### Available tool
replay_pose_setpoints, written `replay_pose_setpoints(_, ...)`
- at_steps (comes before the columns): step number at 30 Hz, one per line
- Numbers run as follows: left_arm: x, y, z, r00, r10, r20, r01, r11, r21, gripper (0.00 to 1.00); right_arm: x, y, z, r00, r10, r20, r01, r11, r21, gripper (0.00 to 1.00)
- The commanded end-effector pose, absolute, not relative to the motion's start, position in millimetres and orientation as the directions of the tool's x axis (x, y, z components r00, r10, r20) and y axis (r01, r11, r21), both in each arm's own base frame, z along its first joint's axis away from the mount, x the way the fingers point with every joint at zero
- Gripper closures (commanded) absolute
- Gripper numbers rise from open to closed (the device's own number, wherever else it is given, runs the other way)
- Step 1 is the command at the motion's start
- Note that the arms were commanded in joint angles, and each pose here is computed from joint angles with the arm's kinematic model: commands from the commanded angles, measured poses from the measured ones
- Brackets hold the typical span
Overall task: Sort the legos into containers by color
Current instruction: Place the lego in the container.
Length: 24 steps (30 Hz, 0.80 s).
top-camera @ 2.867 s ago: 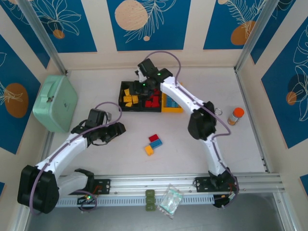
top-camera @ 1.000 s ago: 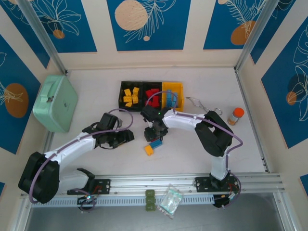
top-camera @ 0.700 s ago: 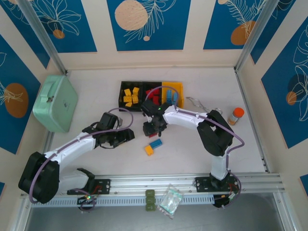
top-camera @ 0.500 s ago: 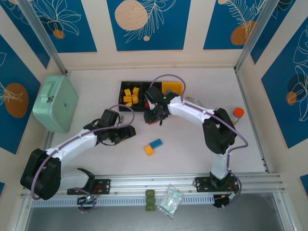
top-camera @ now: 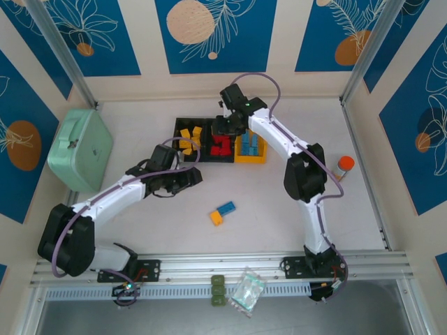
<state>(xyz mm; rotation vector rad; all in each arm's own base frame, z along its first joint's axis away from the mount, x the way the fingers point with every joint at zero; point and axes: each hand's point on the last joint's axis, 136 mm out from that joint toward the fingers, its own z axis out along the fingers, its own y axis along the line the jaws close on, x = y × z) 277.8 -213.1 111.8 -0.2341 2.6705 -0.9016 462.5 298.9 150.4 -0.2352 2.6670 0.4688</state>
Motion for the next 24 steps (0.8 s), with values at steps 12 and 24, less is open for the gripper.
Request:
replay_pose_setpoints(12, 277.3, -210.5, 108.1, -0.936, -0.244, -0.253, -0.043, 0.794, -0.606, 0.37, 484.2, 296.2, 114.8, -0.926, -0.117, -0.359, -0.192, 0.964, 0.182, 0.5)
replay_pose_setpoints(24, 276.4, -211.2, 108.4, -0.938, -0.235, -0.254, -0.034, 0.792, -0.609, 0.37, 484.9, 298.1, 132.5, -0.907, -0.126, -0.402, -0.202, 0.967, 0.153, 0.36)
